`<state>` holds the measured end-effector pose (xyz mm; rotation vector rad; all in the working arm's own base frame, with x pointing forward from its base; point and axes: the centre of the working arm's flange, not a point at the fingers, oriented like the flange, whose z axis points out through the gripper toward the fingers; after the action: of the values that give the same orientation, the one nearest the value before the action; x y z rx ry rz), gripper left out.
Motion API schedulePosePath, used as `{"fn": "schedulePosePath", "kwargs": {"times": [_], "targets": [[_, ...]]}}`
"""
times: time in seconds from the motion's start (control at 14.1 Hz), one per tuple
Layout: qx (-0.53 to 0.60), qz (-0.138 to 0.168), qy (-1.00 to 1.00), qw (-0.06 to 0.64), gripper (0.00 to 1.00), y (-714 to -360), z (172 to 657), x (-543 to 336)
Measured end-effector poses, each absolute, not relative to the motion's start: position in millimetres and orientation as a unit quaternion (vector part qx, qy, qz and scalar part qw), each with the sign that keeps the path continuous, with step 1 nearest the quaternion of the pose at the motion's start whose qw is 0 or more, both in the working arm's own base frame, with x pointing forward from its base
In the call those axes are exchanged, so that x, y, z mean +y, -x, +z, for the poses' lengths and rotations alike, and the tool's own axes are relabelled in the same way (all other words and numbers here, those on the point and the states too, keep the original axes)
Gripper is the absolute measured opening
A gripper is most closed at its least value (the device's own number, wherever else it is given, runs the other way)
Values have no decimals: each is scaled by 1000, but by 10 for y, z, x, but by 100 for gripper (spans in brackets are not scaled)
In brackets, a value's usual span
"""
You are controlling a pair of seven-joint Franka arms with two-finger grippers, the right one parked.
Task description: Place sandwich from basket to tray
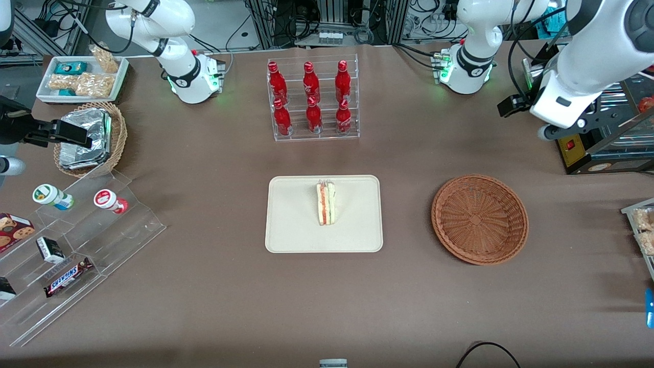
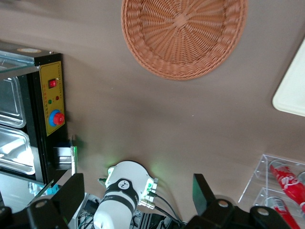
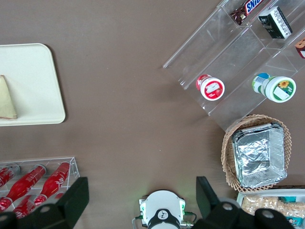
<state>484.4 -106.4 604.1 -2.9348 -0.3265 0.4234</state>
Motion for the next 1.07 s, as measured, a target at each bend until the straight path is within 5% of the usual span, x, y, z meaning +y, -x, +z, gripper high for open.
{"fn": "schedulePosePath", "kwargs": {"times": [0.36,1.07], "targets": [[-106,156,980,67,100,-5037,5938,-1071],[-107,128,985,50,100,-5265,6015,-1067]]}}
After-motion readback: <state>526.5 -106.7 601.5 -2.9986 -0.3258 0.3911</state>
